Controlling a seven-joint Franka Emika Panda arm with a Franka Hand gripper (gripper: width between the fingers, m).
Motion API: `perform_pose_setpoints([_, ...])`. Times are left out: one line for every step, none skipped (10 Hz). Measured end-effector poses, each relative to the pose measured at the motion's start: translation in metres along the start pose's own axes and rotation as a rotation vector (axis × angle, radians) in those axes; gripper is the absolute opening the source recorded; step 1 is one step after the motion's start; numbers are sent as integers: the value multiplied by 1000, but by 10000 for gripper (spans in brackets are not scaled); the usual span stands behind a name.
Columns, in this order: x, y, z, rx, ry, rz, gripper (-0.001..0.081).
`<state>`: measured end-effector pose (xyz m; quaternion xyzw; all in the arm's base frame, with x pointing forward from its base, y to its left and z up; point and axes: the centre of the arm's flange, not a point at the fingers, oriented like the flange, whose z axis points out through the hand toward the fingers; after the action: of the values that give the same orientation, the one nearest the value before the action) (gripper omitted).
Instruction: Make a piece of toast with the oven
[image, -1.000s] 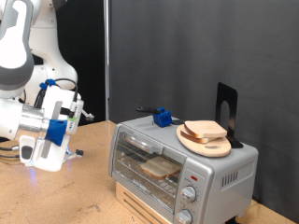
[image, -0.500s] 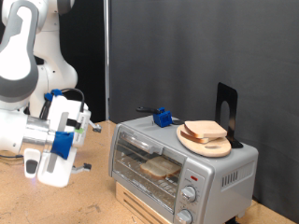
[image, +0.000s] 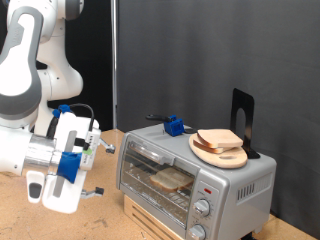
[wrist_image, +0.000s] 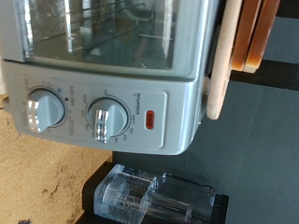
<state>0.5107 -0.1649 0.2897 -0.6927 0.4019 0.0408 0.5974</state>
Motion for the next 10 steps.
perform_pose_setpoints([7,-3,10,-14,-9,15,799])
perform_pose_setpoints([17,-8,19,-16,4,29,799])
perform_pose_setpoints([29,-13,28,7,46,48,799])
perform_pose_setpoints([41,-18,35,45,102,59,799])
perform_pose_setpoints([51,-20,40,65,136,67,799])
perform_pose_setpoints([48,-19,41,55,109,63,799])
perform_pose_setpoints([46,-21,42,66,65,61,799])
perform_pose_setpoints([46,-25,45,75,26,58,799])
perform_pose_setpoints([52,-34,51,70,1,51,799])
perform_pose_setpoints([62,-42,58,53,-8,55,799])
